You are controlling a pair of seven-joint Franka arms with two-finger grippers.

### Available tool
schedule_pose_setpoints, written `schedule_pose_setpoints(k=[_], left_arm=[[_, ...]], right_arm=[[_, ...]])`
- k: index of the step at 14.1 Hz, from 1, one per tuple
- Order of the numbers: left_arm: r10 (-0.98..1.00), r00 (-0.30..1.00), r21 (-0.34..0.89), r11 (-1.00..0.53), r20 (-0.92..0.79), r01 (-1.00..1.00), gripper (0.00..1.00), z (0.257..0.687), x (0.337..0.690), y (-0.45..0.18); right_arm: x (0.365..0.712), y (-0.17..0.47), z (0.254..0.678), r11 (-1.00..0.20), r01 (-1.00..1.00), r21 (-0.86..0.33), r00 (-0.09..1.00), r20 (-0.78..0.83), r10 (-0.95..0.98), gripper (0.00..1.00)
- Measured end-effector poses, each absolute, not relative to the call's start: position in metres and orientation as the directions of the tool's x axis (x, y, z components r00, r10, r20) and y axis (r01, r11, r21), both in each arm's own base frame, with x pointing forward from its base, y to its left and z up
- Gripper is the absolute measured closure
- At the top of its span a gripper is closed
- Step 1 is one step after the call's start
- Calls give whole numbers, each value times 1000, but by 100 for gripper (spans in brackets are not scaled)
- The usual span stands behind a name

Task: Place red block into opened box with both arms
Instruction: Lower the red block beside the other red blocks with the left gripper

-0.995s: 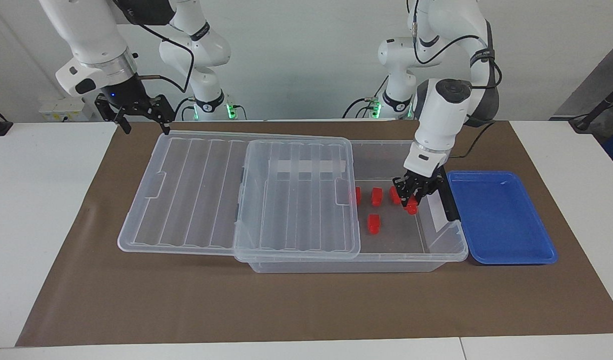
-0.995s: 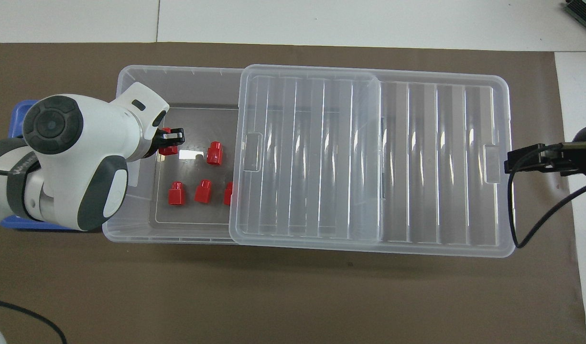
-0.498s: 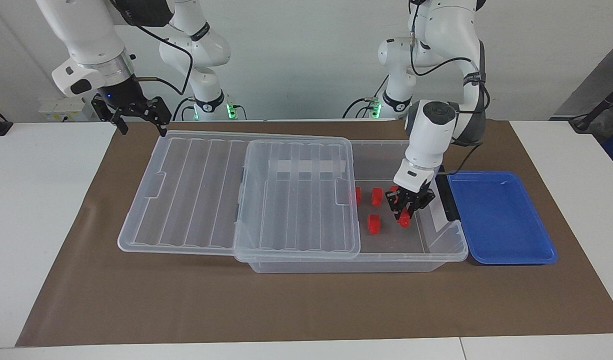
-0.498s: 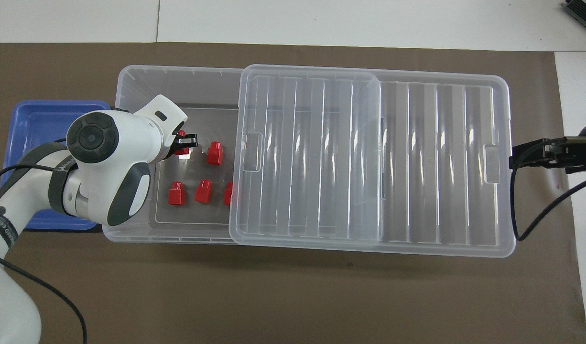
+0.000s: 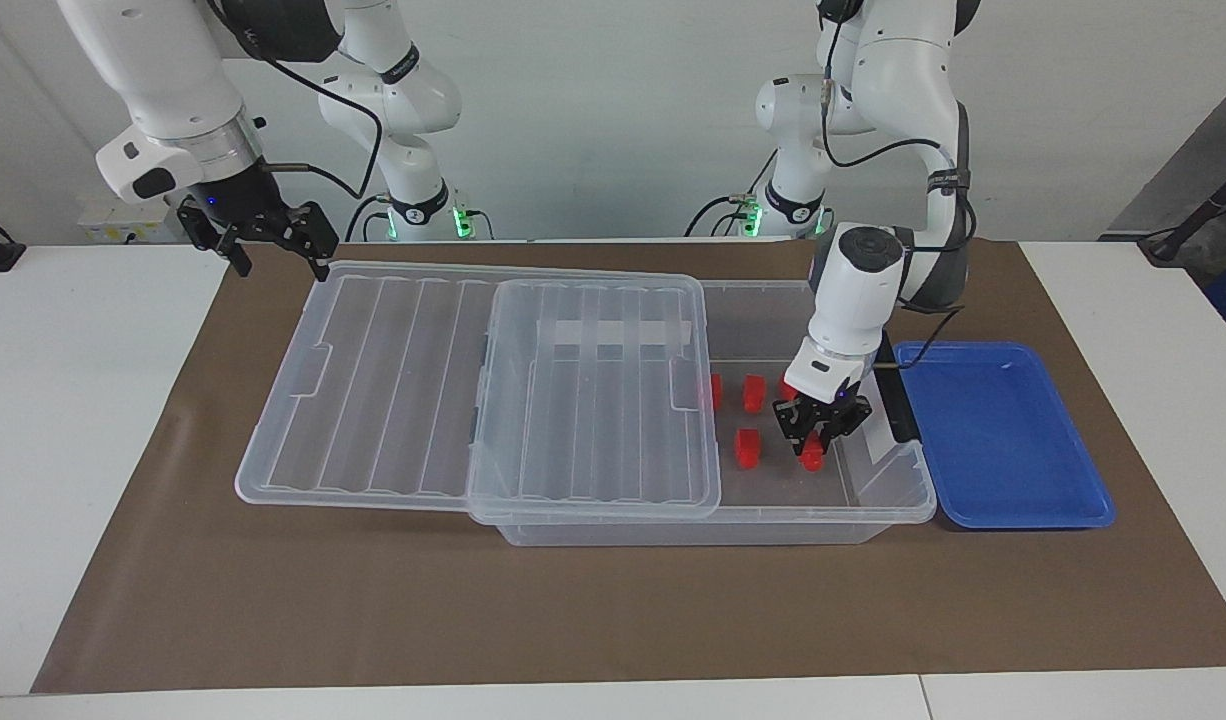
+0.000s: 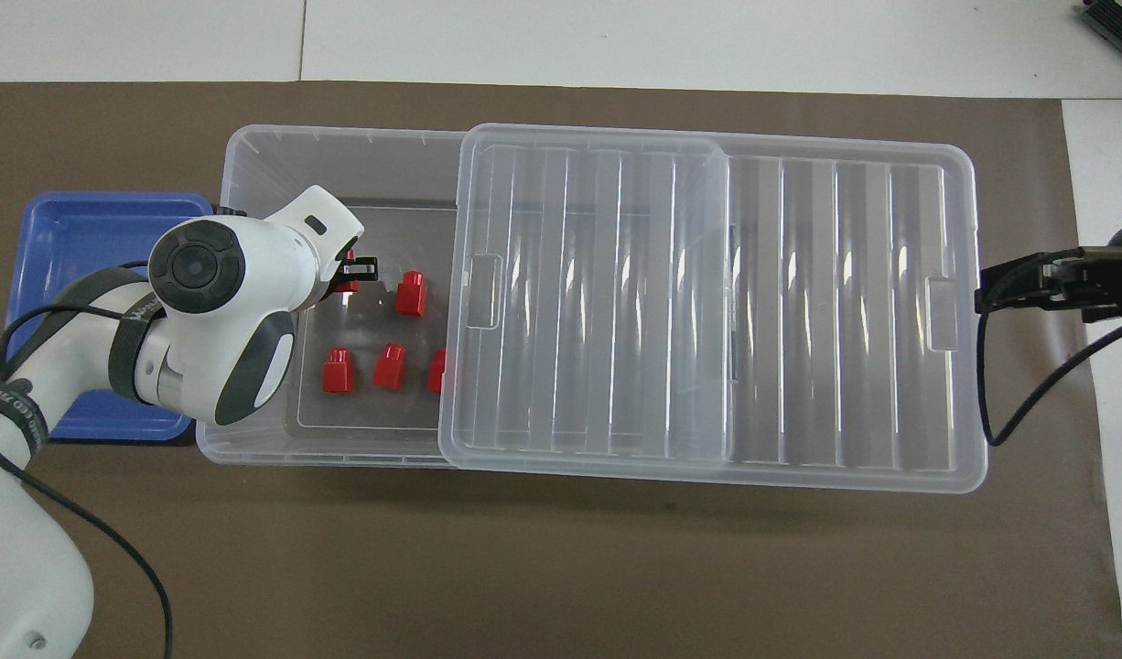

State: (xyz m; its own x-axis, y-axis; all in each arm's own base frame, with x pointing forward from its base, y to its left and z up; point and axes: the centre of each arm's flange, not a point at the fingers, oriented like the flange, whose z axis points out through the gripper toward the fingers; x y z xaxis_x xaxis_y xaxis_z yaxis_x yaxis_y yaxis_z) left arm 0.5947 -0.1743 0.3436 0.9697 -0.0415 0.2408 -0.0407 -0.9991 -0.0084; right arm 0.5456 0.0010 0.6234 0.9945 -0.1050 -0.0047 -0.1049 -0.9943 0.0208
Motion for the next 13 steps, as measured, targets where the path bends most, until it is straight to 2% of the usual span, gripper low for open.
schedule_pose_setpoints(k=[13], left_arm=[[-17,968,0,-1000,250,-17,66,316,600,-175]], right_arm=[[545,1,623,-994,-105,21,994,-10,-105,0]])
